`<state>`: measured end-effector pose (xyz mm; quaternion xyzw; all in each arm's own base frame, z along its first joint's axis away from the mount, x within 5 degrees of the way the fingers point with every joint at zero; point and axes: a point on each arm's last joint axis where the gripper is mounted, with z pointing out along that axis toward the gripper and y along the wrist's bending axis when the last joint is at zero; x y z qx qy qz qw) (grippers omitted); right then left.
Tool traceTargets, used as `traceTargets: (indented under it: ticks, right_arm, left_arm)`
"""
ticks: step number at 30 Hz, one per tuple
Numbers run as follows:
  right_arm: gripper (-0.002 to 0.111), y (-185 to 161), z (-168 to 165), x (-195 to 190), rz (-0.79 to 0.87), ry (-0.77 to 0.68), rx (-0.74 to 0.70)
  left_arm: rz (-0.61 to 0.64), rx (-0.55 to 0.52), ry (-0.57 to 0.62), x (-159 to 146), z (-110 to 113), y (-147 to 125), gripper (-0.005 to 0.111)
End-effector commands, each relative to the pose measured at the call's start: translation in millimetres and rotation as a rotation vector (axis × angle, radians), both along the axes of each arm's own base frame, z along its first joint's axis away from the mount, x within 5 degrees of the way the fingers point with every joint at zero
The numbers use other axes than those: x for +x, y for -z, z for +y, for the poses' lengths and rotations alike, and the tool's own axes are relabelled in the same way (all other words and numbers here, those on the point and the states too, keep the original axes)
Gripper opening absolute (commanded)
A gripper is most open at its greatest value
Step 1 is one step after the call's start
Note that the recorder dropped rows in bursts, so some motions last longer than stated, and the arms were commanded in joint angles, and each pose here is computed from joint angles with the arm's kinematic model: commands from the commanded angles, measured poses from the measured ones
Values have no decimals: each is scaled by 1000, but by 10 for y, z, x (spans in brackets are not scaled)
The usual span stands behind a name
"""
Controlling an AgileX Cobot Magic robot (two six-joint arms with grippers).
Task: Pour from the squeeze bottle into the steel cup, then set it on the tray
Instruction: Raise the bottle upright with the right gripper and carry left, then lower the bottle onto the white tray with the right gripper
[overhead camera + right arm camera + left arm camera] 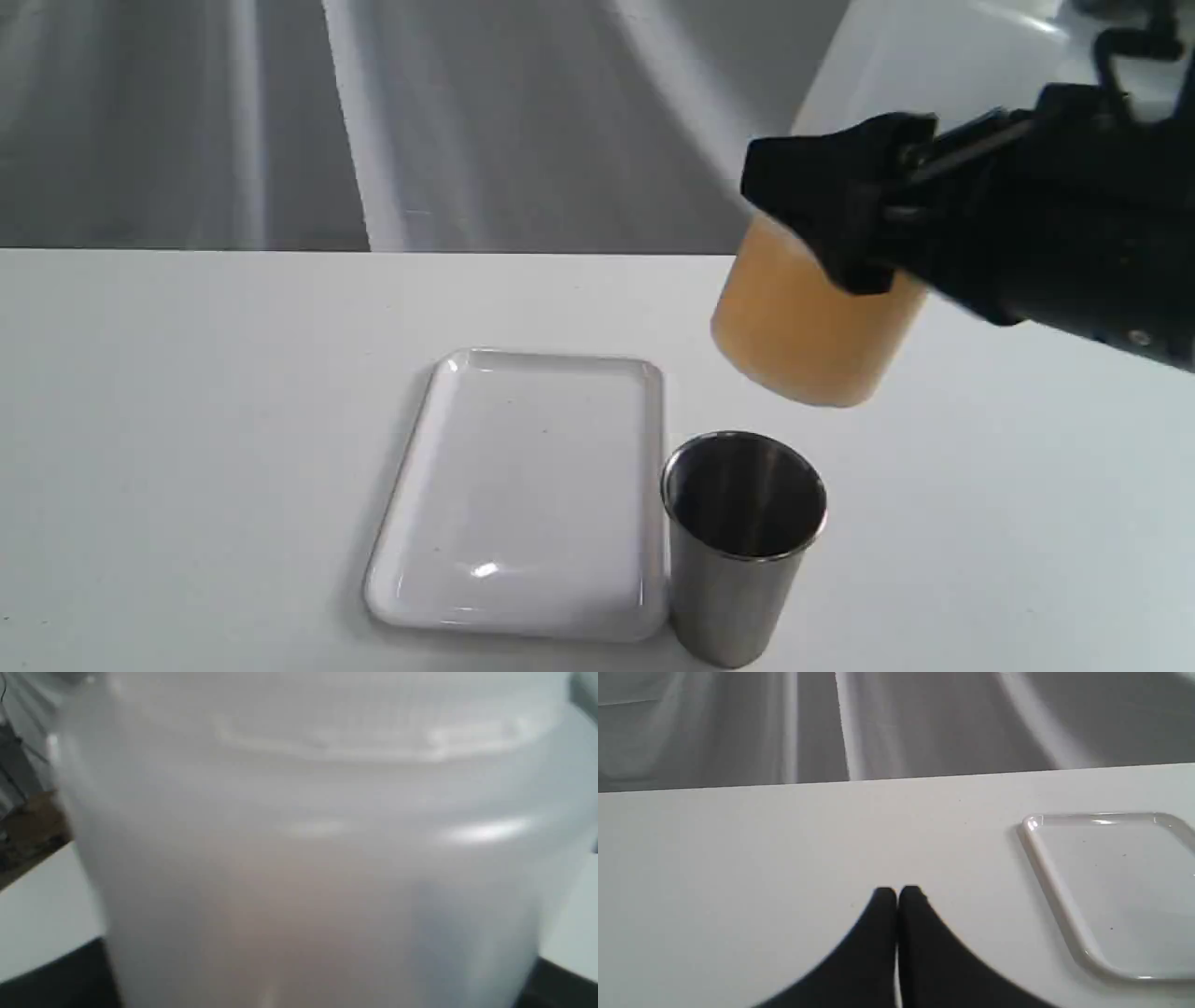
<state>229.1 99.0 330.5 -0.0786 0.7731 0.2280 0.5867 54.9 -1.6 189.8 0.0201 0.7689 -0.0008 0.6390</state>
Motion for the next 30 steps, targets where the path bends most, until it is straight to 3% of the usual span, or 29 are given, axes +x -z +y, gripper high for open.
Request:
traceTargets:
  ticks: [1,4,8,19,26,30]
  right_arm:
    - [2,-45,120,32,-157,-149,-117]
    - [2,-87,186,52,-313,-218,-191]
    - [2,-107,183,173,-382,-148,-137]
    - [2,-45,451,632,-251,-115,-169]
    - [0,150,853,605,-277,-174,-277]
    - [0,266,1046,588,-268,-157,-250]
  left_arm:
    - [-6,-3,-2,1,1,7,0]
    - [-6,-3,-2,1,1,7,0]
    - [-6,-3,-2,1,1,7,0]
    - [-6,-6,-3,1,1,7,0]
    - [-6,-4,-2,1,1,7,0]
    - [-6,-4,-2,1,1,7,0]
